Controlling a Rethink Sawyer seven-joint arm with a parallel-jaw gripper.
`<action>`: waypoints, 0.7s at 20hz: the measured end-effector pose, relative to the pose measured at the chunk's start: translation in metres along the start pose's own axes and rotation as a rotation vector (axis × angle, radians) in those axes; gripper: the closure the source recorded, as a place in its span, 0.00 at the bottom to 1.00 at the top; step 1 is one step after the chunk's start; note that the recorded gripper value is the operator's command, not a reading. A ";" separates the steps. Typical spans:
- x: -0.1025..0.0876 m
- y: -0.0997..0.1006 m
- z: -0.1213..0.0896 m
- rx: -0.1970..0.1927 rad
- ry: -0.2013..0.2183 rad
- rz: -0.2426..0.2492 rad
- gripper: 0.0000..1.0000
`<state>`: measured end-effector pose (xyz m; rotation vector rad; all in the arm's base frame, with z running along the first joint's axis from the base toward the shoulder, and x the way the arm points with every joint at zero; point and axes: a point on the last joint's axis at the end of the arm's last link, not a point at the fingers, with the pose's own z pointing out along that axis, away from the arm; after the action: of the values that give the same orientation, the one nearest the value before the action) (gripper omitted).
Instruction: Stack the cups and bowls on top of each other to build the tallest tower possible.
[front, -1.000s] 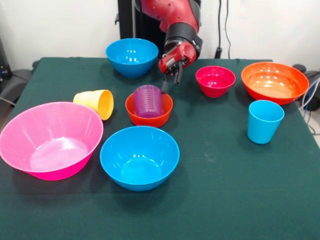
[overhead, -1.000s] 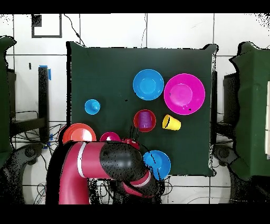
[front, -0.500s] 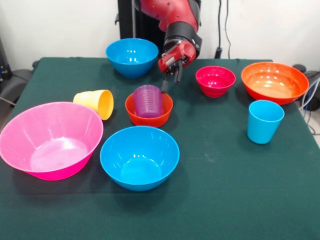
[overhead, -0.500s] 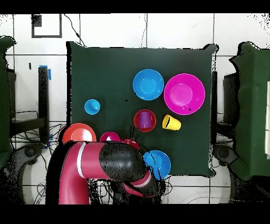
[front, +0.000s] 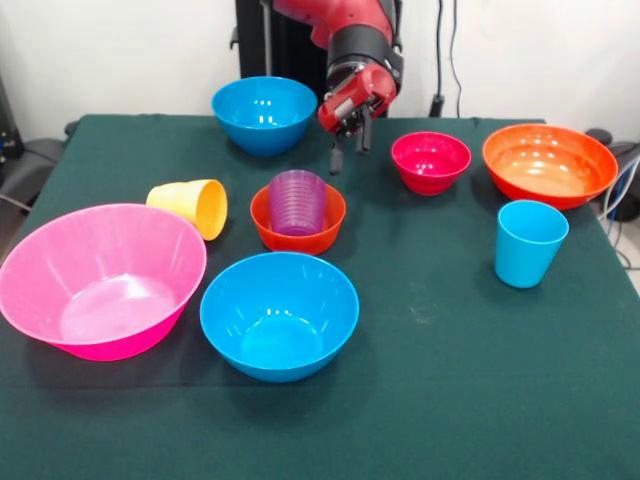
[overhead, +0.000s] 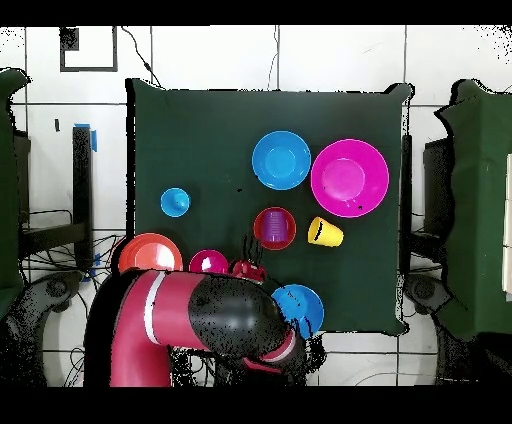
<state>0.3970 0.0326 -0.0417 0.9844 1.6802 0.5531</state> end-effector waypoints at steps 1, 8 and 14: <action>-0.002 0.001 0.000 0.000 0.004 0.001 0.00; -0.038 -0.004 -0.005 0.015 0.026 0.005 0.00; -0.047 -0.010 -0.011 0.026 0.039 0.014 0.00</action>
<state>0.3882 -0.0109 -0.0197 1.0109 1.7204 0.5642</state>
